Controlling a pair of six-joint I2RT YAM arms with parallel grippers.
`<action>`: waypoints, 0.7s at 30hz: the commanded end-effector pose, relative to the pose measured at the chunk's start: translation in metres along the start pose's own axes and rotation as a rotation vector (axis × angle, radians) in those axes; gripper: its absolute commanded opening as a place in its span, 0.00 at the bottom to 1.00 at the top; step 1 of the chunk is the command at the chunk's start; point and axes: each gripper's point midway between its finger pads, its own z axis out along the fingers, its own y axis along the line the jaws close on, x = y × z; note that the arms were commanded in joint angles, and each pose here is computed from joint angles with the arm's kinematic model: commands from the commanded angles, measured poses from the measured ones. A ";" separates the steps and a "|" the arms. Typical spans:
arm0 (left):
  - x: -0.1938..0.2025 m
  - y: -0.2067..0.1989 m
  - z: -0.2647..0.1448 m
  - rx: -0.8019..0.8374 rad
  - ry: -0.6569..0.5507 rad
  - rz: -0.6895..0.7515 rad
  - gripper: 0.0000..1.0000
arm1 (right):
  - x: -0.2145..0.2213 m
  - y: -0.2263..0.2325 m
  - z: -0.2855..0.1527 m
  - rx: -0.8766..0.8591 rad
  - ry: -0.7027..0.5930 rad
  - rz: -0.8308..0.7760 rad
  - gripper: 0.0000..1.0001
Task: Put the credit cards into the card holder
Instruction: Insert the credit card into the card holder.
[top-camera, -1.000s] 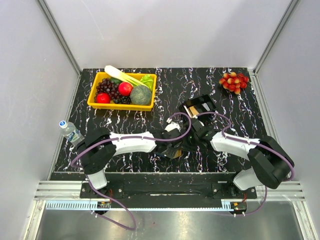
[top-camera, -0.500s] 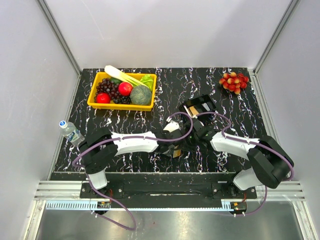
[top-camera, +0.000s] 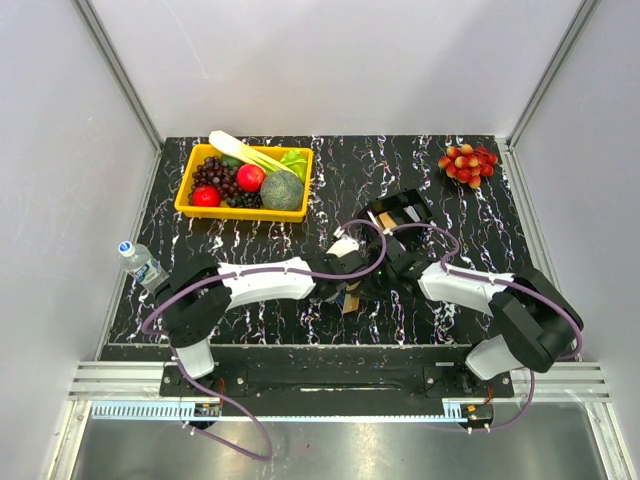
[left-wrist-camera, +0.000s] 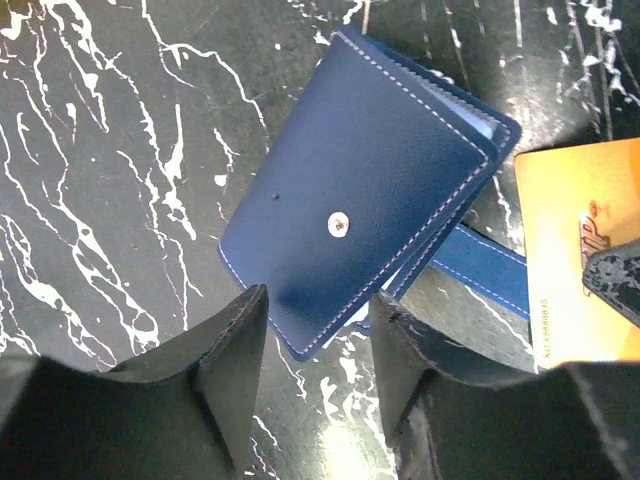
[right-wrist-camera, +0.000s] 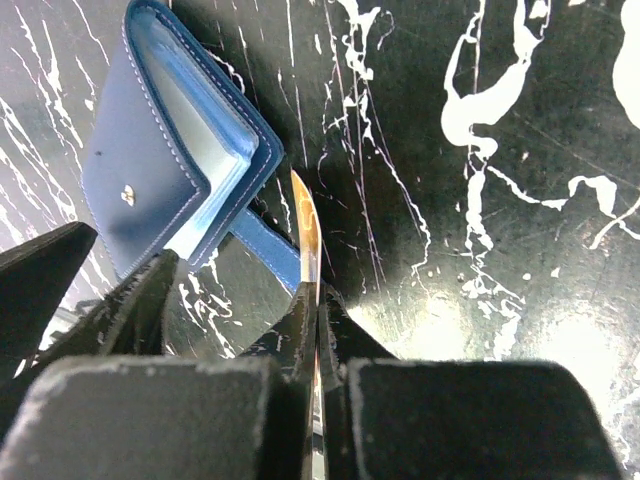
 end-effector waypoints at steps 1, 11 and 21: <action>-0.027 0.027 -0.006 -0.059 -0.071 -0.051 0.46 | 0.005 -0.014 0.006 0.059 0.020 -0.013 0.00; -0.048 0.073 0.009 -0.081 -0.067 -0.138 0.14 | 0.001 -0.008 0.008 0.055 0.026 -0.039 0.00; -0.061 0.094 0.038 -0.062 0.008 -0.188 0.00 | -0.006 0.000 0.008 0.042 0.008 -0.064 0.00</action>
